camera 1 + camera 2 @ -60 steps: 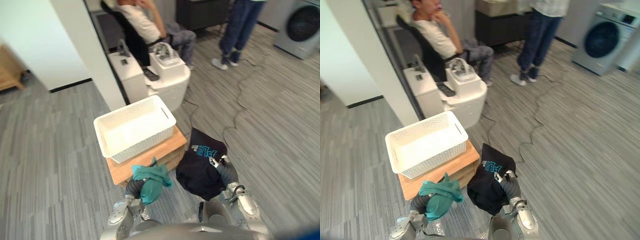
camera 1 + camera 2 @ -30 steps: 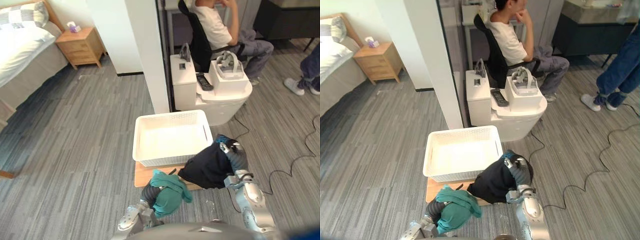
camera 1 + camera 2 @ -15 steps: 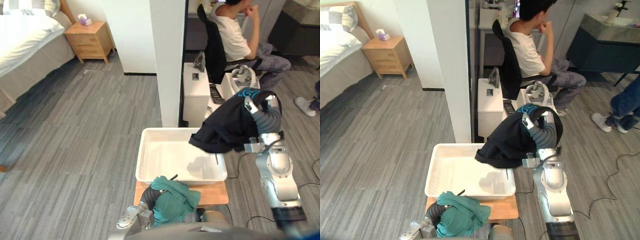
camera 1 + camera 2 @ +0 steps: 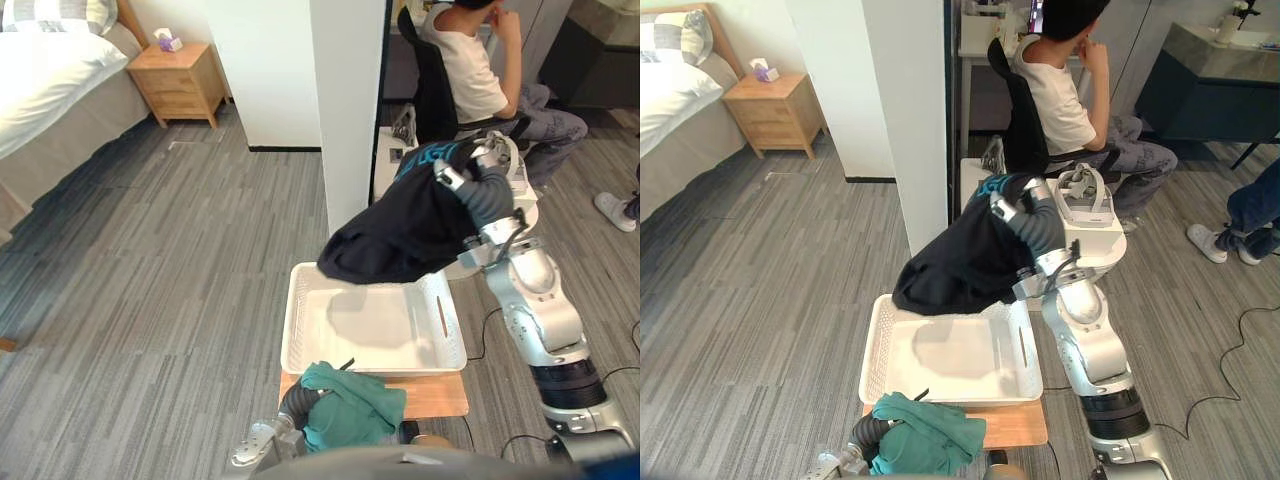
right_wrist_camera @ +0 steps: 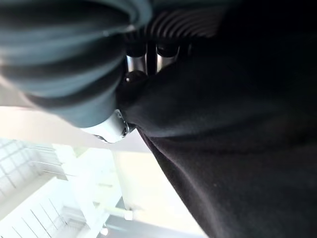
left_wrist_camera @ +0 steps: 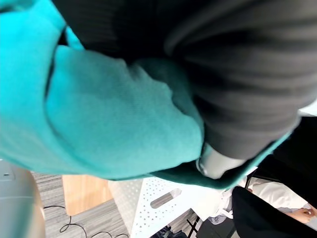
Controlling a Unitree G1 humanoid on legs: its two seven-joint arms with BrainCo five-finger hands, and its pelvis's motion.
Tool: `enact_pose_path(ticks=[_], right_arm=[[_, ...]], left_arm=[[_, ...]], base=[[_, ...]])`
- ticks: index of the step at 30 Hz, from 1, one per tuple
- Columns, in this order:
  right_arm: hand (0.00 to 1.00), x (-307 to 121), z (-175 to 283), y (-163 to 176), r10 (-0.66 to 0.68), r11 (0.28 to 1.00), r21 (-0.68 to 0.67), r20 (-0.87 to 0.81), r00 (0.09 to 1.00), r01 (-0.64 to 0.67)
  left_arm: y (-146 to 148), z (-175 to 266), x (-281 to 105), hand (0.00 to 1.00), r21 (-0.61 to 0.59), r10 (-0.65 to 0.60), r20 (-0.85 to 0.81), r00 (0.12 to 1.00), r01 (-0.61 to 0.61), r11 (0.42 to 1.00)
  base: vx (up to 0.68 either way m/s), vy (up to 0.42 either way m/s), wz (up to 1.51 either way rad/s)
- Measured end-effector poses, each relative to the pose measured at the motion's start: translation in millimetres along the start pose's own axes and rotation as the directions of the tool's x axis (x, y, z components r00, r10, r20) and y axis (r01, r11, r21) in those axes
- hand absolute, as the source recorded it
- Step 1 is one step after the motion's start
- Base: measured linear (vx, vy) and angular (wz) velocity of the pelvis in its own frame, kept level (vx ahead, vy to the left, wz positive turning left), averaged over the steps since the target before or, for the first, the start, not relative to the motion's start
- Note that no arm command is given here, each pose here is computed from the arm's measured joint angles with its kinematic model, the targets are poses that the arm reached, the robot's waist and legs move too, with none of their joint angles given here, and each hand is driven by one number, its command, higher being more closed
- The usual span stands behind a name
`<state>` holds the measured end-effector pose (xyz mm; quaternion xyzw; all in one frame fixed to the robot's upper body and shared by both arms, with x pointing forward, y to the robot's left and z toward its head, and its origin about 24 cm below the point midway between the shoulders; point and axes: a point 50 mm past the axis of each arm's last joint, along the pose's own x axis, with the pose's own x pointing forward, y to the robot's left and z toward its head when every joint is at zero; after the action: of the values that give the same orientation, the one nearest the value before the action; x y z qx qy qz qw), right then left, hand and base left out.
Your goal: Tidy the bed and pick cloth on bed and put in laundry
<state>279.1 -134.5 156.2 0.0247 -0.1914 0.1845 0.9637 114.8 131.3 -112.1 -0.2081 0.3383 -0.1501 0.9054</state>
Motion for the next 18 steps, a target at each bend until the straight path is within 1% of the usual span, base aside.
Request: enact_pose_path(ticks=[3,5,6,8,12,14,18], right_arm=[[1.00,-4,-26,6,-0.016,0.999,0.046,-0.092,0.996,0.020],[1.00,-16,-53,10,-0.054,0.994,0.084,-0.201,0.978,0.072],[1.00,-19,-59,11,-0.057,0.993,0.087,-0.223,0.973,0.079],[1.00,-35,-82,16,-0.065,0.991,0.091,-0.328,0.942,0.100],[1.00,-54,-106,28,-0.086,0.983,0.112,-0.404,0.911,0.143],[1.00,-63,-118,28,-0.122,0.984,0.065,-0.426,0.896,0.165],[1.00,-72,-130,23,-0.156,0.986,-0.015,-0.440,0.884,0.166]], left_arm=[[3,-4,-1,1.00,0.000,0.013,-0.021,1.000,-0.013,1.000],[9,-8,-3,1.00,0.003,0.030,-0.052,0.998,-0.030,1.000],[10,-9,-3,1.00,0.004,0.034,-0.056,0.998,-0.033,0.999],[13,-10,-5,1.00,0.025,0.042,-0.078,0.996,-0.040,0.999],[17,-13,-7,1.00,0.041,0.053,-0.102,0.993,-0.049,0.998],[17,-7,-4,1.00,0.052,0.046,-0.088,0.995,-0.041,0.998],[14,4,5,1.00,0.069,0.025,-0.059,0.998,-0.021,0.997]], base=[[-0.11,-0.067,0.04],[-0.13,-0.090,0.10],[-0.18,-0.106,0.09],[-0.16,-0.088,0.02],[-0.14,-0.082,-0.14],[-0.14,-0.073,-0.08],[-0.06,-0.038,-0.01]])
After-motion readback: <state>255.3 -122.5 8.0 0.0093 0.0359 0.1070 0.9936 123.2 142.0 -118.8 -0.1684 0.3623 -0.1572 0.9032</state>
